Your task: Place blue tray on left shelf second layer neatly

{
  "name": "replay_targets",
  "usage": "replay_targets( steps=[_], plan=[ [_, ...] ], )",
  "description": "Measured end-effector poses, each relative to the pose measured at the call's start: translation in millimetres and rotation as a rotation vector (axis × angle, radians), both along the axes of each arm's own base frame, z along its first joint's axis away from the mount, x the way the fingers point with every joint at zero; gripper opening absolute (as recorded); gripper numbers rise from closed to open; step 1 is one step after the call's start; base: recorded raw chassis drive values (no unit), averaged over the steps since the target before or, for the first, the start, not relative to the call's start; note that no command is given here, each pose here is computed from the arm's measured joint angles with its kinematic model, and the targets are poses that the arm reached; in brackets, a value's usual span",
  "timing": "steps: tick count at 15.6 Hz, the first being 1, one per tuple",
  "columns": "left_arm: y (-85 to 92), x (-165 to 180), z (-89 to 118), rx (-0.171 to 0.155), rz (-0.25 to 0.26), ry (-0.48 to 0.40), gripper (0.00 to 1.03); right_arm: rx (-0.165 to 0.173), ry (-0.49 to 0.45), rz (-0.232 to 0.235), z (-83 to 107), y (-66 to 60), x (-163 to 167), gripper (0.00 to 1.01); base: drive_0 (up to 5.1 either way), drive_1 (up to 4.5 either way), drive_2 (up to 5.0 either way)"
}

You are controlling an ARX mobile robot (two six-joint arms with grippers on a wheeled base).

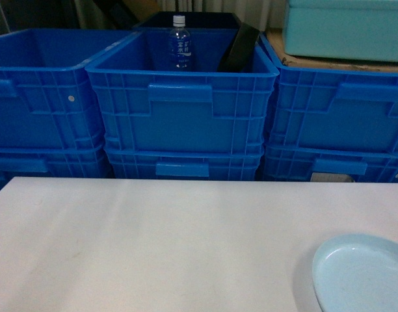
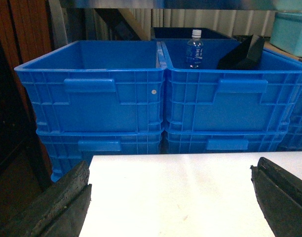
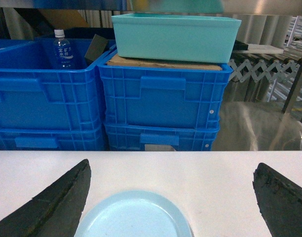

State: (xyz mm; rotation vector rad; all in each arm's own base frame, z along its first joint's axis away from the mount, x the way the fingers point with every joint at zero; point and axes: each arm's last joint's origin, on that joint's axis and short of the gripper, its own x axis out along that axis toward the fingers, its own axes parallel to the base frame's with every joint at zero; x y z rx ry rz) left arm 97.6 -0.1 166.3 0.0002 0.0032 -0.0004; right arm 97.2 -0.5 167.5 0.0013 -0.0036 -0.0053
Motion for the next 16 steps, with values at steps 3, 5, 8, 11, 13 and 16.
replay_targets(
  steps=[3, 5, 8, 11, 13, 16],
  plan=[
    [0.0, 0.0, 0.0, 0.0, 0.0, 0.0, 0.98, 0.0, 0.0, 0.0, 0.0, 0.0, 0.0, 0.98, 0.0, 0.0, 0.0],
    [0.0, 0.0, 0.0, 0.0, 0.0, 0.0, 0.98, 0.0, 0.0, 0.0, 0.0, 0.0, 0.0, 0.98, 0.0, 0.0, 0.0],
    [0.0, 0.0, 0.0, 0.0, 0.0, 0.0, 0.98, 0.0, 0.0, 0.0, 0.0, 0.0, 0.0, 0.98, 0.0, 0.0, 0.0],
    [0.0, 0.0, 0.0, 0.0, 0.0, 0.0, 0.98, 0.0, 0.0, 0.0, 0.0, 0.0, 0.0, 0.98, 0.0, 0.0, 0.0],
    [0.0, 0.0, 0.0, 0.0, 0.0, 0.0, 0.98, 0.0, 0.0, 0.0, 0.0, 0.0, 0.0, 0.98, 0.0, 0.0, 0.0],
    [0.0, 0.0, 0.0, 0.0, 0.0, 0.0, 0.98, 0.0, 0.0, 0.0, 0.0, 0.0, 0.0, 0.98, 0.0, 0.0, 0.0]
  ],
)
